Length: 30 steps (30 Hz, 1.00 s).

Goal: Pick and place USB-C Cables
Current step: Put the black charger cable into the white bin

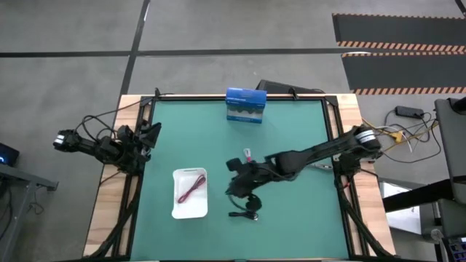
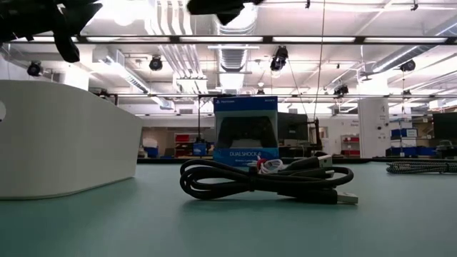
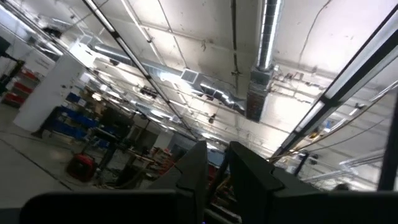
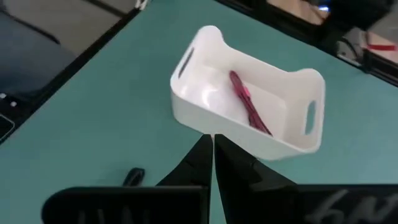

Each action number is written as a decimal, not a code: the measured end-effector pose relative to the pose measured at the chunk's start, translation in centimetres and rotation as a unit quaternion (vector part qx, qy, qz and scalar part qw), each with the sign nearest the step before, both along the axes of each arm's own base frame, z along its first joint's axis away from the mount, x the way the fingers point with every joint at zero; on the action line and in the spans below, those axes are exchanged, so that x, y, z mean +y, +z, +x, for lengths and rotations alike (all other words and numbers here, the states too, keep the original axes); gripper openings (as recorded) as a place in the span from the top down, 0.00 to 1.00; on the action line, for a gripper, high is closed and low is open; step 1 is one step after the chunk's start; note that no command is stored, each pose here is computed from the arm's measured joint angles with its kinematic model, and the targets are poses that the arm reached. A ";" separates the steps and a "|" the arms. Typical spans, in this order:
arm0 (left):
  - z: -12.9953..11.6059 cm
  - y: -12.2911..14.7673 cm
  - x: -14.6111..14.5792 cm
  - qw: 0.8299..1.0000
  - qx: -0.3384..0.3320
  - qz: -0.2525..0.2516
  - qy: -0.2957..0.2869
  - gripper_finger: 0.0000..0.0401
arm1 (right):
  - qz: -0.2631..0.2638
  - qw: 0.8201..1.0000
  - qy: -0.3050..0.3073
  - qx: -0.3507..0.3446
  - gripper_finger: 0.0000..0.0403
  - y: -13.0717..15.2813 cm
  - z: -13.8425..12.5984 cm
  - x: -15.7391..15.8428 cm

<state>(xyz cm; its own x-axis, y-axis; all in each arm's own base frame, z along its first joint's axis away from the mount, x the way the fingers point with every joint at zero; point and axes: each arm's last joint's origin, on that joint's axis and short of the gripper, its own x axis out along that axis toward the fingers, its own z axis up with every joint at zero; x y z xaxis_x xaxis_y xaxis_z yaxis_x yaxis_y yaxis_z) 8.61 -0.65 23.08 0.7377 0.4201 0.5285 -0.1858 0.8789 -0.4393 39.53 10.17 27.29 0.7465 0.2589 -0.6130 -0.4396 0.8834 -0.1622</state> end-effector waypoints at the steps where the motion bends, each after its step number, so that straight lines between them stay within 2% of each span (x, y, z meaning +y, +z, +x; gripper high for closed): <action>1: 0.0 0.0 -0.1 1.000 -0.002 0.002 -0.009 0.87 | -0.004 1.000 -0.008 -0.006 0.98 -0.2 -0.7 0.1; 4: 0.2 0.0 -0.2 0.999 -0.010 0.003 -0.039 0.87 | -0.005 1.000 -0.022 -0.019 0.98 -1.1 -2.7 0.3; 9: 0.8 -0.2 -0.5 0.998 0.004 -0.001 -0.058 0.87 | 0.026 0.997 -0.026 -0.061 0.98 -2.2 -5.7 0.0; 18: 2.1 -0.4 -0.8 0.995 0.006 -0.041 -0.087 0.87 | 0.059 0.987 -0.029 -0.145 0.98 -4.6 -10.1 -1.4; 25: 3.8 2.3 -1.3 0.995 0.007 -0.041 -0.087 0.87 | 0.066 0.979 -0.025 -0.192 0.98 -5.1 -12.5 -2.1; 30: 6.3 3.9 -2.1 0.995 0.033 -0.031 -0.093 0.87 | 0.062 0.974 -0.019 -0.217 0.98 -5.2 -14.1 -2.6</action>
